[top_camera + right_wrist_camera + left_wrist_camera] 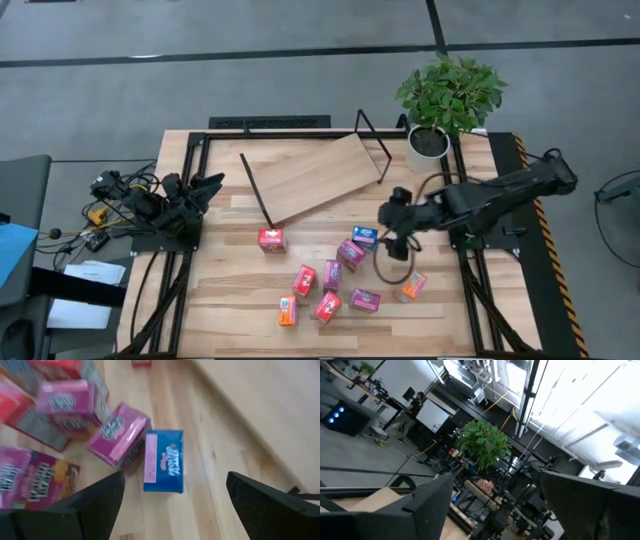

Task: Stack cereal on shelf
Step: Put the blue cereal box on the shelf

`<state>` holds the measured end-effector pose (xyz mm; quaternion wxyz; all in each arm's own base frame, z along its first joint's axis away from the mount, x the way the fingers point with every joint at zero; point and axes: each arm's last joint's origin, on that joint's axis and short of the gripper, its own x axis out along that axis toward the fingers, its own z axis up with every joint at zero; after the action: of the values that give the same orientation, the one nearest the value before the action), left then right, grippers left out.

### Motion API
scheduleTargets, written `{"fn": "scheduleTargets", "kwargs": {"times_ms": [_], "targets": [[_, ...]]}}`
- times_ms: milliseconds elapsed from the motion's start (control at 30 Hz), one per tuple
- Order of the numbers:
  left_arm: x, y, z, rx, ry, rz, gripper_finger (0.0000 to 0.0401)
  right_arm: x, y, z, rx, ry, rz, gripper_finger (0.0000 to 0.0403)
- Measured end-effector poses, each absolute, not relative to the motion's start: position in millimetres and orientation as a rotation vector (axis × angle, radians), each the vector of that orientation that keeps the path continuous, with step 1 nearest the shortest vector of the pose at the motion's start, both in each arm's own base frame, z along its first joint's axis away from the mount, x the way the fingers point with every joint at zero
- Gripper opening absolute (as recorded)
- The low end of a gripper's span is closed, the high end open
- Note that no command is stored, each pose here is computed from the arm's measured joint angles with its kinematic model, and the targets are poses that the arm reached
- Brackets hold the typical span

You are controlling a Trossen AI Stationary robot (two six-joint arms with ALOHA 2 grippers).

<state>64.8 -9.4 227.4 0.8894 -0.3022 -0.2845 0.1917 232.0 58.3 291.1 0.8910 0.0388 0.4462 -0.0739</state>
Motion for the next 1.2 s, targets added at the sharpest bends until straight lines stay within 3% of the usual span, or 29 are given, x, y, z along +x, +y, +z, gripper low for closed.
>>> {"fn": "scheduleTargets", "kwargs": {"times_ms": [367, 800, 933, 1200], "targets": [[68, -11, 224, -0.611, -0.551, 0.406, 0.03, 268, 54, 254, 0.143, 1.066, -0.096, 0.0371], [68, -11, 222, -0.607, -0.538, 0.411, 0.03, 280, 54, 230, 0.066, 1.165, -0.081, 0.0361], [68, -11, 222, -0.608, -0.537, 0.411, 0.03, 282, 54, 227, 0.059, 1.179, -0.082, 0.033], [69, -11, 220, -0.625, -0.522, 0.434, 0.03, 281, 52, 227, 0.049, 1.18, -0.08, 0.0222]]}}
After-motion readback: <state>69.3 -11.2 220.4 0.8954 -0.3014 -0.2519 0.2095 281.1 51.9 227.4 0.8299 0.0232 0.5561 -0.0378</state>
